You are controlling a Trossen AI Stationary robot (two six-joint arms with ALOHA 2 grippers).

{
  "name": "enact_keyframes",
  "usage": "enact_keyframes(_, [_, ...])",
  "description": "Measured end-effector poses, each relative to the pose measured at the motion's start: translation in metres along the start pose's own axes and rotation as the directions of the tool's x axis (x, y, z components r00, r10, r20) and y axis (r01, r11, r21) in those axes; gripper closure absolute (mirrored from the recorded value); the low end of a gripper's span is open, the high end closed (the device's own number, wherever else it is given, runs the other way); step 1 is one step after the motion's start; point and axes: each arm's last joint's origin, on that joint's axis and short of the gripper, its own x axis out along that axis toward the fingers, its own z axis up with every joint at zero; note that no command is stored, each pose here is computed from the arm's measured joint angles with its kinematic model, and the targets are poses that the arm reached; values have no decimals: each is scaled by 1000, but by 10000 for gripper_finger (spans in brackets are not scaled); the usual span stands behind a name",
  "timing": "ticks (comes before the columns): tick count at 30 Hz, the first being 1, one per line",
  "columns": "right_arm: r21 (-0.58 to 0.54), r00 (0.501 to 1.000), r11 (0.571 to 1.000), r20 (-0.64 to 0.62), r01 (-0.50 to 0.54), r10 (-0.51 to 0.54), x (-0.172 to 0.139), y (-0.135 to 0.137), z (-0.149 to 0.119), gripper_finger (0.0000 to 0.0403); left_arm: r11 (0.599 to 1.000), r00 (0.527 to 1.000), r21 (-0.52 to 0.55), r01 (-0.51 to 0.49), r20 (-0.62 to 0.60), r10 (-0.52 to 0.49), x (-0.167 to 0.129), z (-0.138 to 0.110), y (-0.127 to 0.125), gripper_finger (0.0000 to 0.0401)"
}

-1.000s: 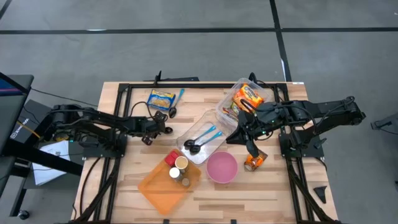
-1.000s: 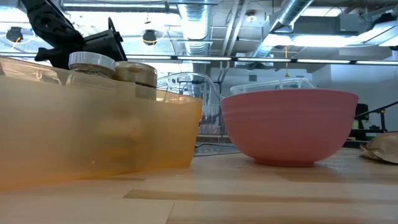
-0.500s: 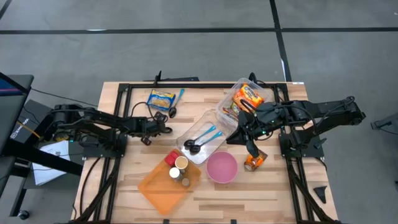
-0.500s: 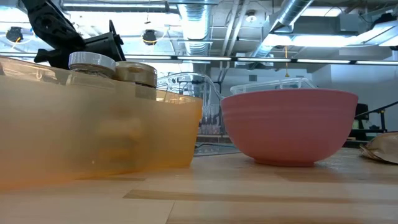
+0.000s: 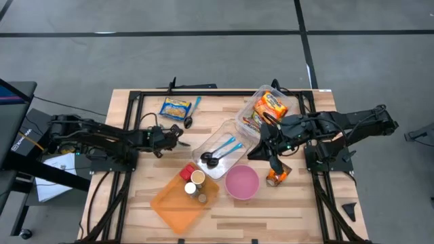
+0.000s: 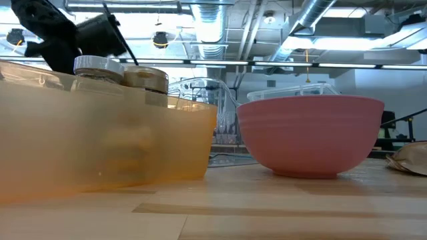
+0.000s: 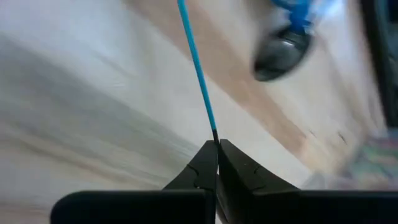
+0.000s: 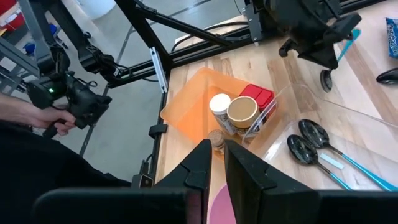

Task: Pick & Place Food Item
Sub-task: Put the blue spoon into the transparent bin

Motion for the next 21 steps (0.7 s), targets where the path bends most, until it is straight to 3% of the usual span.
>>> enact_keyframes(7, [-1,1000,1000,17,-7,7,0,1,1,361,979,995,179,100,-34,-95,-19,6,-9,401])
enact_keyframes(14, [4,1000,1000,27,-12,12,0,1,3,361,889,974,399,226,-101,-203,-36,11,-18,401])
enact_keyframes(17, [6,1000,1000,28,-11,11,0,1,3,361,797,936,490,352,-183,-301,-47,11,-28,401])
enact_keyframes(21, [5,1000,1000,28,-11,11,0,1,3,361,576,825,592,563,-362,-435,-61,10,-44,401])
